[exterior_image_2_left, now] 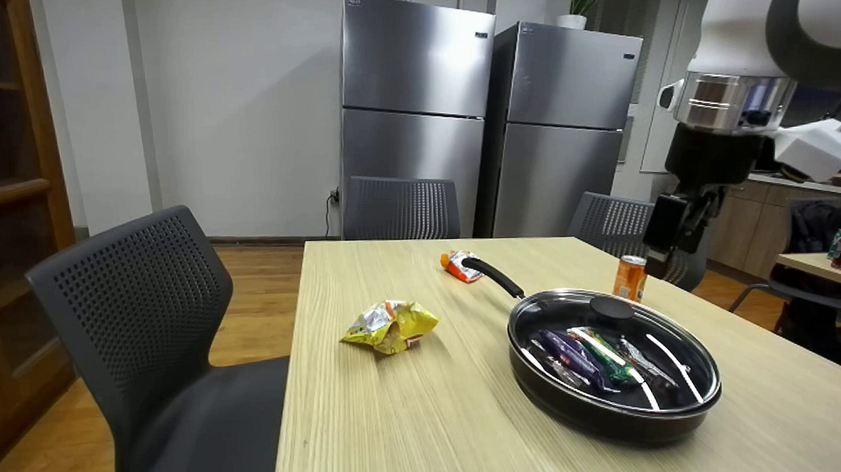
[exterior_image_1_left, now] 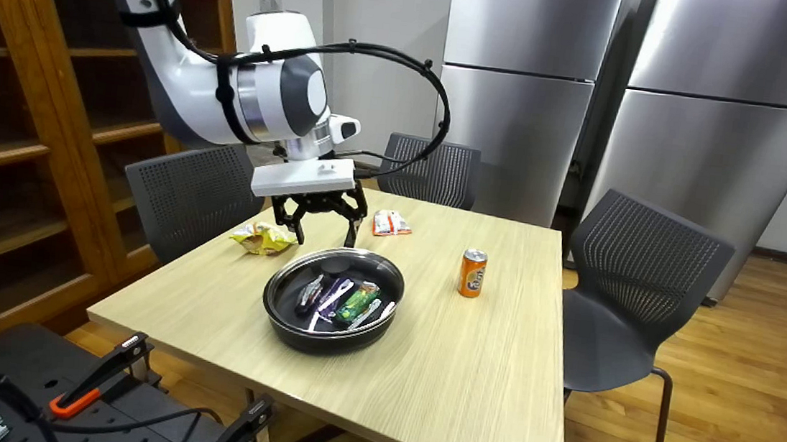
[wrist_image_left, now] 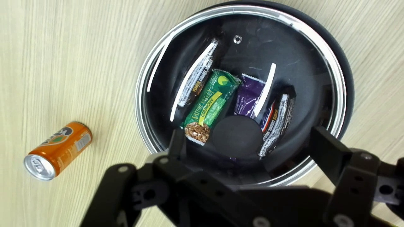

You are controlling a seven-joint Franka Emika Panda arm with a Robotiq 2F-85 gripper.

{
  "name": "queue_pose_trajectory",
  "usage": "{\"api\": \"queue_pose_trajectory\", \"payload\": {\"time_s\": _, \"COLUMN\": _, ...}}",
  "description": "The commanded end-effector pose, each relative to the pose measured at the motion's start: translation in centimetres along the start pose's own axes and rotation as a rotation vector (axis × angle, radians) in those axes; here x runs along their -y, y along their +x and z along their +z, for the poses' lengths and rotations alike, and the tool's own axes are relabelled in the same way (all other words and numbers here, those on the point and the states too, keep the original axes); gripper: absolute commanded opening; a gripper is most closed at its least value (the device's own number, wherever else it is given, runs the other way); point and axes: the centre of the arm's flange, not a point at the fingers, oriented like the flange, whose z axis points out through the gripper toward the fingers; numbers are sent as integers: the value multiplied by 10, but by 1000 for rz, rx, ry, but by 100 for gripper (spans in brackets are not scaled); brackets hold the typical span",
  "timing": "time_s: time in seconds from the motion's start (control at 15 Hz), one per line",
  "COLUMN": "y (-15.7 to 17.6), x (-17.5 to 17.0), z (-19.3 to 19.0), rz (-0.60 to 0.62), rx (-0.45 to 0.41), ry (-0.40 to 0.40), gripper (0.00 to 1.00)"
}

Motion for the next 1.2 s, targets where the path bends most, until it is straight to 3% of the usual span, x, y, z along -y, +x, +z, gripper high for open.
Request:
{"api": "queue_pose_trajectory", "payload": {"time_s": 0.0, "y": -29, "x": 14, "z": -24, "rz": 9, "rx": -20, "ry": -23, "gripper": 100}}
{"api": "queue_pose_trajectory", "payload": {"time_s": 0.07, "y": -11, "x": 2, "z": -6, "rz": 0, "rx": -2, "ry": -5, "gripper": 100}}
{"api": "queue_pose_trajectory", "payload": {"time_s": 1.13, "y": -14, "x": 3, "z": -3, "rz": 1, "rx": 6, "ry": -3, "gripper": 100}}
